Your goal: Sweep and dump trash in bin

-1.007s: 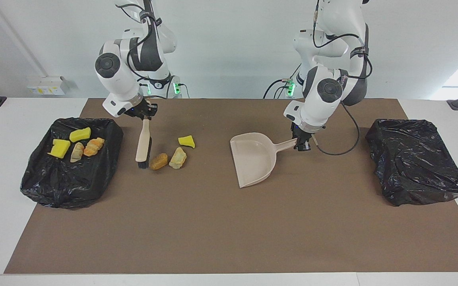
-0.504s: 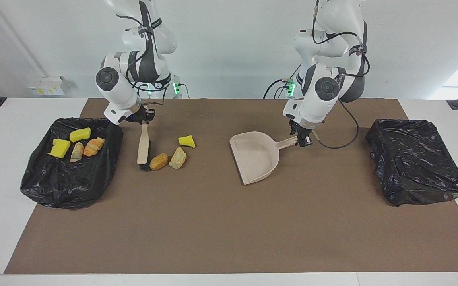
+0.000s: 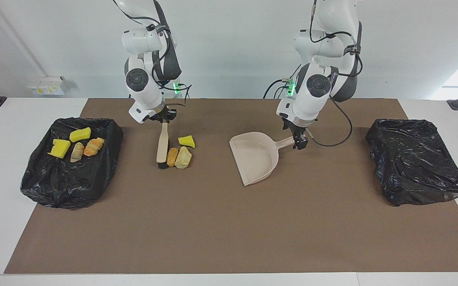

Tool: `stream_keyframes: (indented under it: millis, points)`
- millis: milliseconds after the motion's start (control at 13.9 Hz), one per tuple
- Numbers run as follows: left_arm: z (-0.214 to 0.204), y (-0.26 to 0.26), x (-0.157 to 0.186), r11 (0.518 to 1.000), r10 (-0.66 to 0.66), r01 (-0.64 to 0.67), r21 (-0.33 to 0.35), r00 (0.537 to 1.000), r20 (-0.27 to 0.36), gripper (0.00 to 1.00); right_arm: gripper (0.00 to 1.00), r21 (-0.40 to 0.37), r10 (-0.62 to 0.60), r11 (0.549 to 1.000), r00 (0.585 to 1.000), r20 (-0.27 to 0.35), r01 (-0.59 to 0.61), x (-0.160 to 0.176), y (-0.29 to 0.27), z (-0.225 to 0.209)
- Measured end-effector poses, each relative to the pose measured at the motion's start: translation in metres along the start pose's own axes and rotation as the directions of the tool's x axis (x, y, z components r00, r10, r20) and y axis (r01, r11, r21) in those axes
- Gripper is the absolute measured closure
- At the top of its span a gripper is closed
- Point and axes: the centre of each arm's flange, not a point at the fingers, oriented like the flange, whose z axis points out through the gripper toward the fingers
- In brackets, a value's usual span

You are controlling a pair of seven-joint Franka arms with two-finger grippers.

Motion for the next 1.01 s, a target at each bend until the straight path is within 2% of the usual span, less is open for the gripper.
stream_keyframes:
  millis: [72,144,288,432,791,1007]
  points:
    - [0.002,0.001,0.000,1.000,-0.006,0.006,-0.001,1.000,0.001,0.07,0.74,-0.001,0.008,1.000,1.000,-0.005,-0.008,-0.001,-0.010,0.001]
    - [0.003,0.001,-0.001,1.000,-0.014,0.014,-0.002,1.000,0.003,0.18,0.74,-0.001,0.011,1.000,1.000,-0.009,-0.011,-0.002,-0.018,0.002]
    - [0.004,0.001,-0.002,1.000,-0.029,0.029,-0.004,1.000,0.004,0.48,0.74,0.004,0.008,1.000,1.000,-0.009,-0.008,-0.003,-0.024,0.002]
    - [0.004,0.000,-0.003,0.999,-0.038,0.038,-0.004,0.999,0.003,0.69,0.74,0.005,0.009,1.000,1.000,-0.009,-0.009,-0.003,-0.024,0.002]
    - [-0.004,-0.004,-0.001,1.000,-0.018,0.018,0.014,1.000,-0.011,0.69,0.74,0.006,0.010,1.000,1.000,-0.009,-0.010,-0.003,-0.024,0.002]
    - [-0.007,0.000,0.007,0.994,0.106,-0.105,0.027,0.994,-0.016,0.69,0.74,0.006,0.010,1.000,1.000,-0.009,-0.010,-0.003,-0.024,0.002]
